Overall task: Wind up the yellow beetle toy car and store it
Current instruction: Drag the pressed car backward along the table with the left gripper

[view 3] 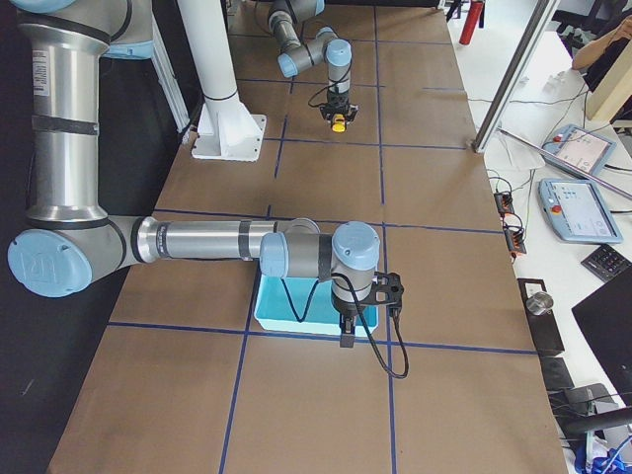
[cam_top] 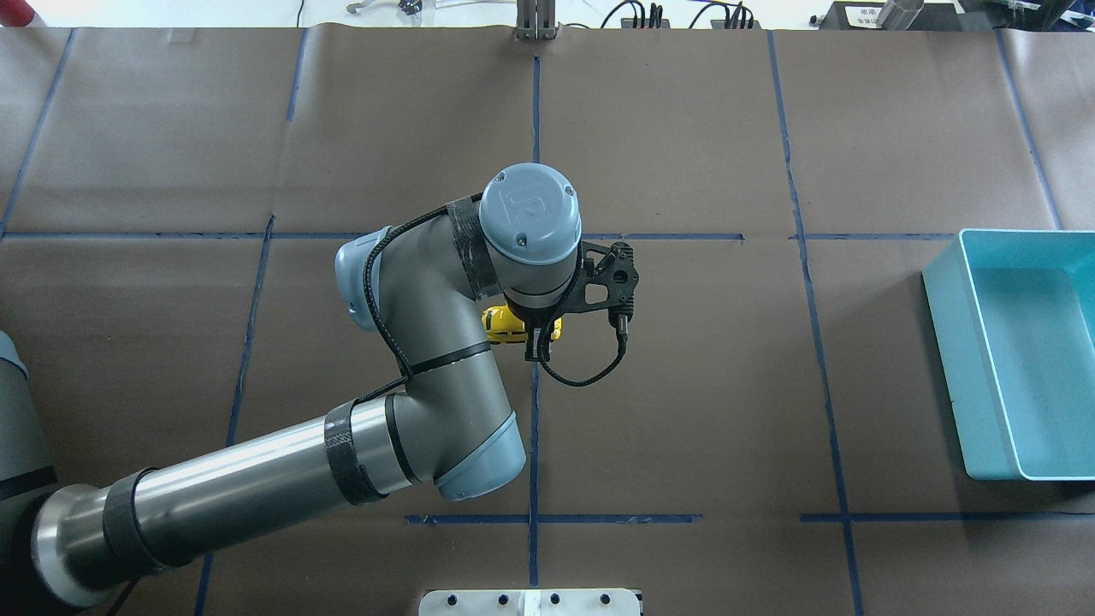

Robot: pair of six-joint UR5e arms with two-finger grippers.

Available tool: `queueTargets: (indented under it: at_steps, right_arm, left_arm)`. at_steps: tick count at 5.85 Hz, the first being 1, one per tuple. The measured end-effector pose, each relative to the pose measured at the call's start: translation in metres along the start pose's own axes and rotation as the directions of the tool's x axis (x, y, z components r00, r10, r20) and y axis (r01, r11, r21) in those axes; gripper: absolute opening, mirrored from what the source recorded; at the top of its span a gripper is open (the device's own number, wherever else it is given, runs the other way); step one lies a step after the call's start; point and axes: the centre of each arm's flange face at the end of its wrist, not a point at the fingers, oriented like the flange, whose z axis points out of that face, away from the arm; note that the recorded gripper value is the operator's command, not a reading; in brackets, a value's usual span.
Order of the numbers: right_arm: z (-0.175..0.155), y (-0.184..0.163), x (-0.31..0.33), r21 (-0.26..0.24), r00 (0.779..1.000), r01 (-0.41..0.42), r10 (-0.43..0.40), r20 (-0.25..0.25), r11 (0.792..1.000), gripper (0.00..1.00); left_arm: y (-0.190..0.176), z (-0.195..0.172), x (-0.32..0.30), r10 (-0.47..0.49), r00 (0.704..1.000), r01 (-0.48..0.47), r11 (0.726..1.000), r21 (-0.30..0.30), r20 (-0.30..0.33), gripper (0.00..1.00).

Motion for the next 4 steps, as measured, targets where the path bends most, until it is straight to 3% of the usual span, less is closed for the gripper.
queueTargets:
  at_steps: [2,4]
  right_arm:
    - [0.001,0.001,0.001,-0.002,1.0,-0.002,0.002,0.0,1.0,1.0]
    - [0.002,0.001,0.002,-0.004,1.0,-0.003,0.003,0.0,1.0,1.0]
  left_arm:
    - [-0.003,0.022,-0.007,0.0,1.0,-0.001,0.998,0.058,0.018,0.04]
    - [-0.002,0.035,-0.011,0.004,1.0,-0.006,0.997,0.079,0.027,0.04]
